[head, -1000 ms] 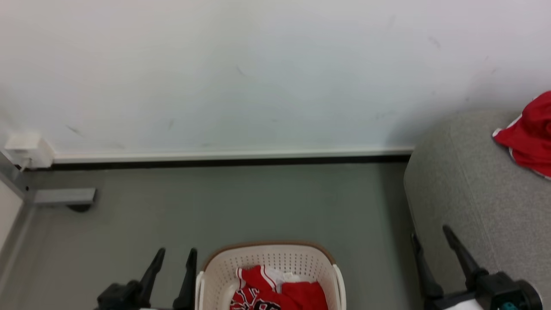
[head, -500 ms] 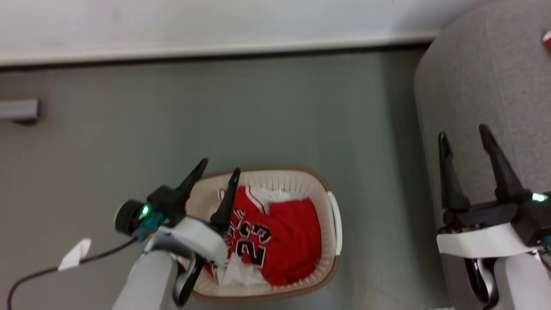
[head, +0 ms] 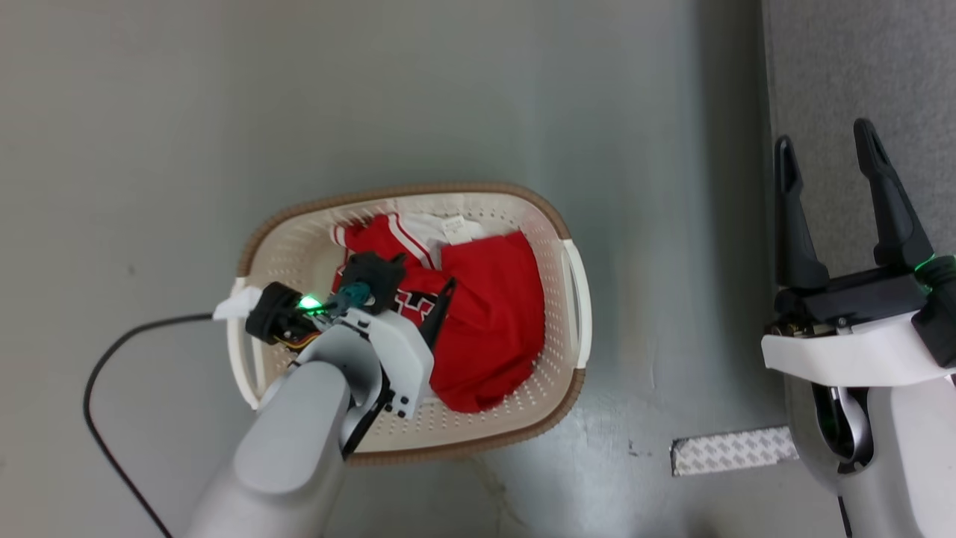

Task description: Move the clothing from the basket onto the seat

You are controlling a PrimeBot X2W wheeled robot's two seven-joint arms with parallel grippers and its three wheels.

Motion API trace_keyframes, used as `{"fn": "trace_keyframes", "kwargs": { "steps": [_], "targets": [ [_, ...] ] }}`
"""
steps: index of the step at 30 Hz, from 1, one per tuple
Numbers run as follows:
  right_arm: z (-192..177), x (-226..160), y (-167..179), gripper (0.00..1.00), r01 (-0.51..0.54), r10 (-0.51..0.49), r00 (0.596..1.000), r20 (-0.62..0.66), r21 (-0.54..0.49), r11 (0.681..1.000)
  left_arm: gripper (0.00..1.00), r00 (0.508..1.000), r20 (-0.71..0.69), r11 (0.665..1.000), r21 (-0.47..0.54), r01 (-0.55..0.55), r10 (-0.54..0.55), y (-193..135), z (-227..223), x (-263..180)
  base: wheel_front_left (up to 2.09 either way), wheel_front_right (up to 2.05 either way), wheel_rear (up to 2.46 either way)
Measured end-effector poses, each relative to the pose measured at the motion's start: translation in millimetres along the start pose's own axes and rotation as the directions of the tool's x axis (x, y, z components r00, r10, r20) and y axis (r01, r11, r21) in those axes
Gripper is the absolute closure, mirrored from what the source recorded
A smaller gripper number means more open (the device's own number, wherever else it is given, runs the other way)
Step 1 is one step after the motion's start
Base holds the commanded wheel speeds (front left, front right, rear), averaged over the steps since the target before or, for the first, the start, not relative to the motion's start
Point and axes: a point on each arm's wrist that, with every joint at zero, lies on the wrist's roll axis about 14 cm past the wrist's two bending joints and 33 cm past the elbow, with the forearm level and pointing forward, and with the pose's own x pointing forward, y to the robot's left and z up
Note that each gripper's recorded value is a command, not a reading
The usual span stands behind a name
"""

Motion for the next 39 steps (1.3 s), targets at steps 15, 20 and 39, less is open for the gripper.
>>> {"fn": "trace_keyframes", "kwargs": {
  "steps": [15, 20, 39],
  "targets": [
    [-54, 5, -29, 0.00, 0.060, -0.061, 0.994, -0.091, -0.012, 0.998, 0.00, 0.953, -0.298, 0.998, -0.051, 0.031, -0.045, -3, -87, 57, 0.00, 0.00, 0.00],
    [-77, 1, -37, 0.00, 0.078, -0.081, 0.987, -0.137, -0.025, 0.997, 0.00, 0.940, -0.337, 0.997, -0.080, 0.020, -0.046, 2, -105, 70, 0.00, 0.00, 0.00],
    [-103, -9, -46, 0.00, 0.087, -0.099, 0.978, -0.185, -0.072, 0.994, 0.00, 0.902, -0.425, 0.997, -0.067, 0.048, -0.072, 0, -147, 85, 0.00, 0.00, 0.00]
  ]
}}
